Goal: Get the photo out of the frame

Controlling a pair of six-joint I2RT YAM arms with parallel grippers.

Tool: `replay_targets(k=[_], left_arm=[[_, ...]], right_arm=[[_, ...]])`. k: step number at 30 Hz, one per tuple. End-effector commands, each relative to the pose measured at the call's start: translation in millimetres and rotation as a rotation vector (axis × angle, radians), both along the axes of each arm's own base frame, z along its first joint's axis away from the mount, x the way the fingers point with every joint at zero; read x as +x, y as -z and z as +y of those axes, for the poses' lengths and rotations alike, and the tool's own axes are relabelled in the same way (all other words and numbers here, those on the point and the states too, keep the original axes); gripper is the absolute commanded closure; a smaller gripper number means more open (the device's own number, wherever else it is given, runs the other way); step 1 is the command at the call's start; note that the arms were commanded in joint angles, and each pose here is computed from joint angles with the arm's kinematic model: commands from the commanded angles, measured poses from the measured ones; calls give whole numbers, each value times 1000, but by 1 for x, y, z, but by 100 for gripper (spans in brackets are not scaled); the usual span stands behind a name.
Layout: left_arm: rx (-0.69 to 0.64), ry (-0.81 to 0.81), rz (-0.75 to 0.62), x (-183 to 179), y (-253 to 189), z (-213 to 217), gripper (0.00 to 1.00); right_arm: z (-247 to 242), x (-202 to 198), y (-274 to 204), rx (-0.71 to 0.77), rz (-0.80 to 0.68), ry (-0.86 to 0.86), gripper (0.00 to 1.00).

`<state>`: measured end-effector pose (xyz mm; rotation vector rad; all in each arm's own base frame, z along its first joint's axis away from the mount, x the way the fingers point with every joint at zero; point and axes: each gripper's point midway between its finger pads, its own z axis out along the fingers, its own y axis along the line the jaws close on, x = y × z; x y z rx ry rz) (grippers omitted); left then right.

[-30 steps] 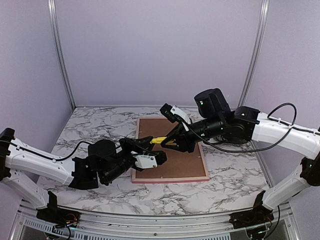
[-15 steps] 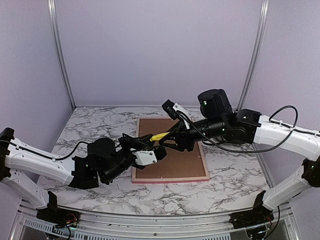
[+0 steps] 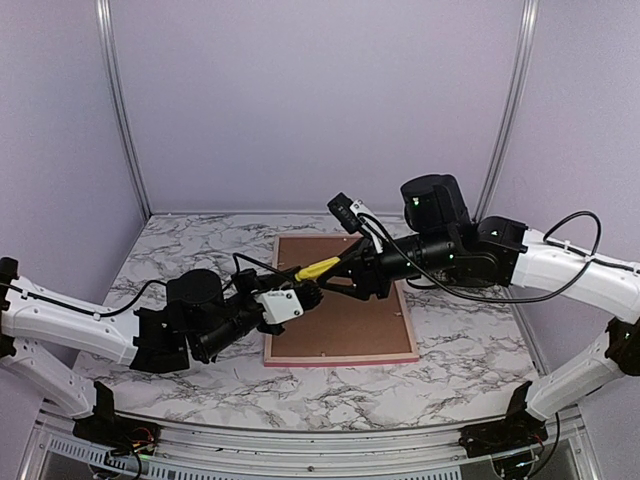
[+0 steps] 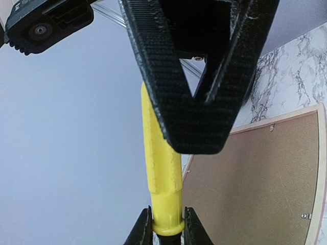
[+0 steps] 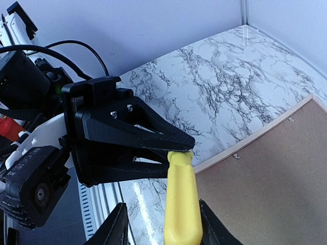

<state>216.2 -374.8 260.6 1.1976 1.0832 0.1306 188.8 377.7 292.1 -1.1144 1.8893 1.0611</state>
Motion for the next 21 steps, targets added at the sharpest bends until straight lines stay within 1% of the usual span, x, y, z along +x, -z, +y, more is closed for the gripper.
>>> replay_targets(k=[1,5,9,13,15,21], left_arm=[[-6,45,62,-3,4,4,98],[9,65,104,-2,6,2,99],[4,63,113,0,4,3,98],[-6,58,130,3,4,5,98],[-16,61,143,5,4,6,99],[-11,74,157,5,6,6,98]], right_arm=[[3,4,-15,14,41,0,57],[6,9,-9,-26,84,12,57],[6,18,-1,-58,134,43,57],[6,20,5,-68,153,45,57],[6,20,9,-75,163,42,59],[9,21,14,-78,175,39,60]])
